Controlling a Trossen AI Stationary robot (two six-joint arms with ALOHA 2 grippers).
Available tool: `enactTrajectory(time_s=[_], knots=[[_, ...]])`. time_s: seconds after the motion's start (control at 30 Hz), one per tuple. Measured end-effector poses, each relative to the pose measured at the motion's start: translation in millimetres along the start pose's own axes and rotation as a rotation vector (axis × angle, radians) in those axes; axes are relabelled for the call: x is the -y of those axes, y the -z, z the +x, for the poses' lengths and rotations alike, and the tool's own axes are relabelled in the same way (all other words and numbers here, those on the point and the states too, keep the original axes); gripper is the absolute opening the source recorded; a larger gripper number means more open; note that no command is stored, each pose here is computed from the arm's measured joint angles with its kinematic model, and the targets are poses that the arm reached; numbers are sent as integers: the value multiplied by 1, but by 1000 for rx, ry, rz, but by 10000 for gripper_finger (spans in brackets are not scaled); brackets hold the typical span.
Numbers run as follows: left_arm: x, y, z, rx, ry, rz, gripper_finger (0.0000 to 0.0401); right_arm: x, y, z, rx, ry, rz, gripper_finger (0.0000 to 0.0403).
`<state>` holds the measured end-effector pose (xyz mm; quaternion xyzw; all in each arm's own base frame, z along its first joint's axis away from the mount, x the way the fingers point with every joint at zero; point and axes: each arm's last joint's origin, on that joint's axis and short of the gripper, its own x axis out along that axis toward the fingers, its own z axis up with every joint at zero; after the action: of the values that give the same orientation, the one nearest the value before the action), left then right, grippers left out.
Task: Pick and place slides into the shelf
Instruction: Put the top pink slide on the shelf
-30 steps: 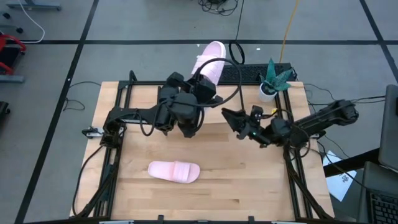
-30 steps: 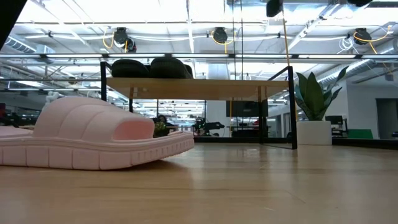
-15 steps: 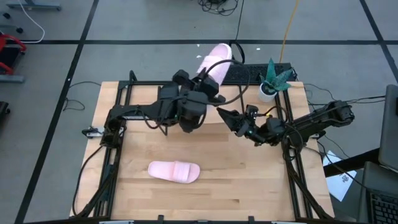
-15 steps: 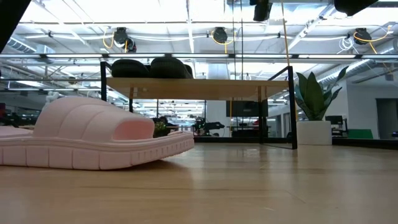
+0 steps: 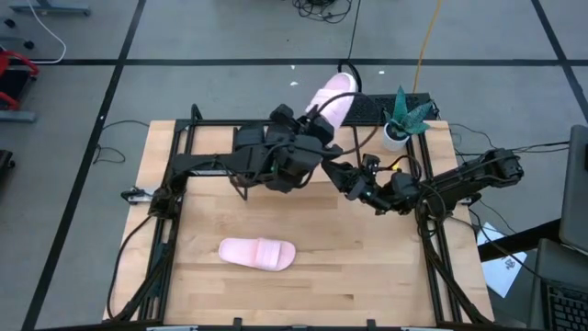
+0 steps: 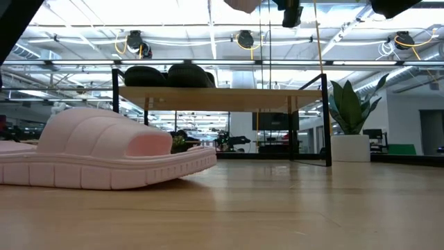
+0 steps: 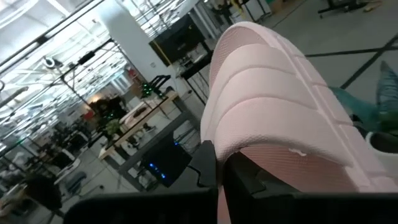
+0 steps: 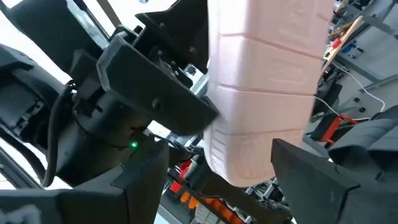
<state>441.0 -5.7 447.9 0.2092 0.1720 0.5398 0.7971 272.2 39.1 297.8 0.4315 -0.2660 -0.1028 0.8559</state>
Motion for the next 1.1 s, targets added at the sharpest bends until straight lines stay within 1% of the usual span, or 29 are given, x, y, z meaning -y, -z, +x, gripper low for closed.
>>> enactTrajectory(time_s=[0.17,0.3,0.6,0.97,1.1], knots=[[-1,0,4,5,11,-21,0,1,1,0,-3,6,-4,273],[2,2,7,1,11,-14,0,1,0,0,15,27,-5,273],[17,5,13,13,30,-14,0,5,0,1,27,65,4,272],[16,5,16,7,18,-16,0,7,-1,2,43,93,6,272],[16,5,16,7,18,-16,0,9,0,2,51,121,-5,271]])
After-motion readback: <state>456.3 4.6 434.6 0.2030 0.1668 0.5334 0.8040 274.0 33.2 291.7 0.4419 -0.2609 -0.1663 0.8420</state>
